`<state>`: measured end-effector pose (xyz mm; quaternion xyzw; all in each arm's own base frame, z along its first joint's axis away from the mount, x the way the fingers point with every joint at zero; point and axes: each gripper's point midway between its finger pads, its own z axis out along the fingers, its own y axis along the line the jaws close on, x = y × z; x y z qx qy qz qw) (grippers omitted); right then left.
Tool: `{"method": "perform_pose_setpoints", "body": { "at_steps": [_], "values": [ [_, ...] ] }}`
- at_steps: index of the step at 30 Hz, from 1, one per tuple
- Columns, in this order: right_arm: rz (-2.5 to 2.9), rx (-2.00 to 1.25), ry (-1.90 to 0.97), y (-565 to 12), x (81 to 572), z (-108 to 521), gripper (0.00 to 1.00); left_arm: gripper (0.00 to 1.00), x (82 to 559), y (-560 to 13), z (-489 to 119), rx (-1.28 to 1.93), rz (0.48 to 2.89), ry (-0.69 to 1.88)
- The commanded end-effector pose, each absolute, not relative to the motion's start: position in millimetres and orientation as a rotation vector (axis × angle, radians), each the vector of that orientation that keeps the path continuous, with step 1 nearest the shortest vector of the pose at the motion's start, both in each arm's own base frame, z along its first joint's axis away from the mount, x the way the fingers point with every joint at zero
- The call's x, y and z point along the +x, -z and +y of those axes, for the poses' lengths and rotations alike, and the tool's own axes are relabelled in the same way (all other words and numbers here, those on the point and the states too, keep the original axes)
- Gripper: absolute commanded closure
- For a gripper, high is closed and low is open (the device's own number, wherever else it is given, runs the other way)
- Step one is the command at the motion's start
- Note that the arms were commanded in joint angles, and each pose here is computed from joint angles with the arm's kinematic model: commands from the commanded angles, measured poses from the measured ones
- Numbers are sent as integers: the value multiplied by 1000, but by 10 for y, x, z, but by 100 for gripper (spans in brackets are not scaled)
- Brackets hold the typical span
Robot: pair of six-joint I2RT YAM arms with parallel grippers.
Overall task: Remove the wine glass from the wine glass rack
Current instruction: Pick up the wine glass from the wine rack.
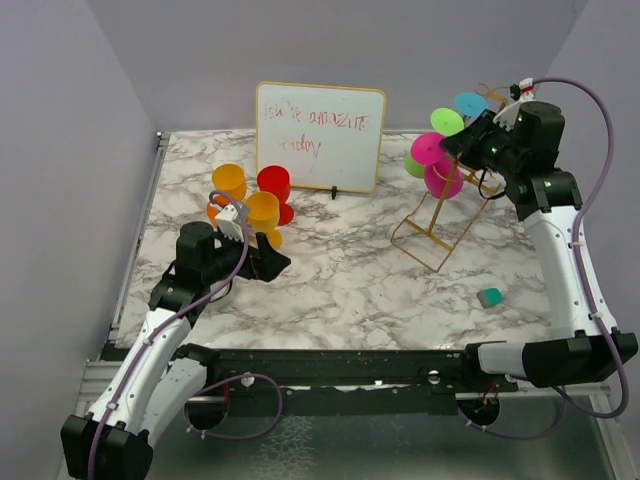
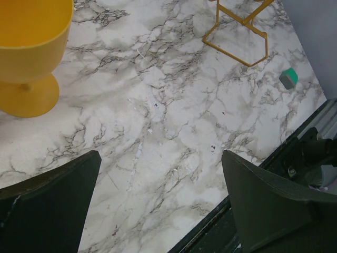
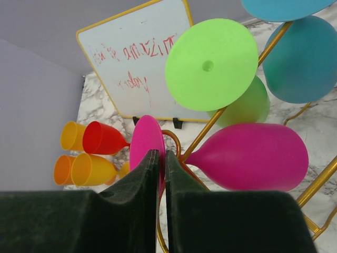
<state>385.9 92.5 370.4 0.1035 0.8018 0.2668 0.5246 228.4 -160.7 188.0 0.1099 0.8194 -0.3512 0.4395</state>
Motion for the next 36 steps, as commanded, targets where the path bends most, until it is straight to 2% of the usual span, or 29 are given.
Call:
{"method": "perform_pose_setpoints", "body": {
  "at_steps": [1,3,7,25,36],
  "values": [
    [1910,274,-654,-3692,3817,910,89,1,2307,-1925,-1598,278,2016,864],
    [1906,290,-645,-3691,3813,888,94,1,2309,-1927,-1597,278,2016,864],
    [1897,318,-649,-3700,3806,870,99,1,2309,-1923,-1596,278,2017,863],
    [1767,603,-935,-3693,3783,946,100,1,2311,-1933,-1597,278,2014,863],
    [1632,733,-993,-3840,3782,844,100,1,2310,-1930,-1602,280,2017,867]
  ]
}}
